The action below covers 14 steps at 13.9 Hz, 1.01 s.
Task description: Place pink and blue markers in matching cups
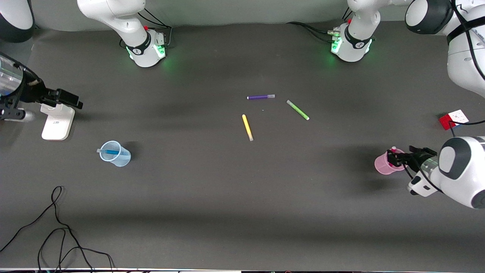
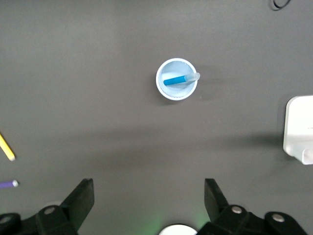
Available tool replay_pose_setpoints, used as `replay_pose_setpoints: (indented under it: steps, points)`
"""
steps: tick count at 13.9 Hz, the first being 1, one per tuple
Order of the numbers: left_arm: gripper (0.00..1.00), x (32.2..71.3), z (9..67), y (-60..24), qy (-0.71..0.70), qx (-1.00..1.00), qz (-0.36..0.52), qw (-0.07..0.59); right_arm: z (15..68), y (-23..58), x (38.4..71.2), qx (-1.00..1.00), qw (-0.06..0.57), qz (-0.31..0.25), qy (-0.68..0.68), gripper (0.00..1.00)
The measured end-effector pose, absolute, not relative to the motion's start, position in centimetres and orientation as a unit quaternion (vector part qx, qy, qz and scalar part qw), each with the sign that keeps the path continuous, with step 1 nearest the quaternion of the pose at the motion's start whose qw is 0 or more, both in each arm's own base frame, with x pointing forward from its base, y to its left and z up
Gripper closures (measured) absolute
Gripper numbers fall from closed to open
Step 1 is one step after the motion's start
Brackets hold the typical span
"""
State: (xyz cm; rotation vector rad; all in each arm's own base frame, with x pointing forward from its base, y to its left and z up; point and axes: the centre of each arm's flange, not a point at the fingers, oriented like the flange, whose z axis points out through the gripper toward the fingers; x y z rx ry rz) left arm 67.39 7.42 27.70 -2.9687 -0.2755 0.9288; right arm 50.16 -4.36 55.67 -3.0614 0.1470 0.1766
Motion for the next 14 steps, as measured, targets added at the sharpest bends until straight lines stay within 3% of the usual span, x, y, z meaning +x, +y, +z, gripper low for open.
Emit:
replay_pose_setpoints:
  steps: [3, 6, 10, 14]
  points:
    - [0.0, 67.8, 34.2, 8.3, -0.074, -0.965, 0.251, 0.01, 56.9, -5.0, 50.6, -0.998, 0.036, 0.043, 0.027, 0.0]
    - [0.0, 66.7, 42.8, 9.5, -0.055, -0.979, 0.194, 0.014, 58.2, -2.6, 53.9, -0.999, 0.025, 0.047, 0.006, 0.0]
    - [0.0, 63.1, 50.2, 8.9, -0.049, -0.99, 0.13, 0.016, 57.1, -0.5, 57.5, -0.998, 0.012, 0.059, -0.008, 0.0]
    - [0.0, 59.0, 54.5, 5.9, -0.039, -0.996, 0.082, 0.007, 57.6, -1.9, 57.7, -0.998, 0.011, 0.06, 0.005, 0.0]
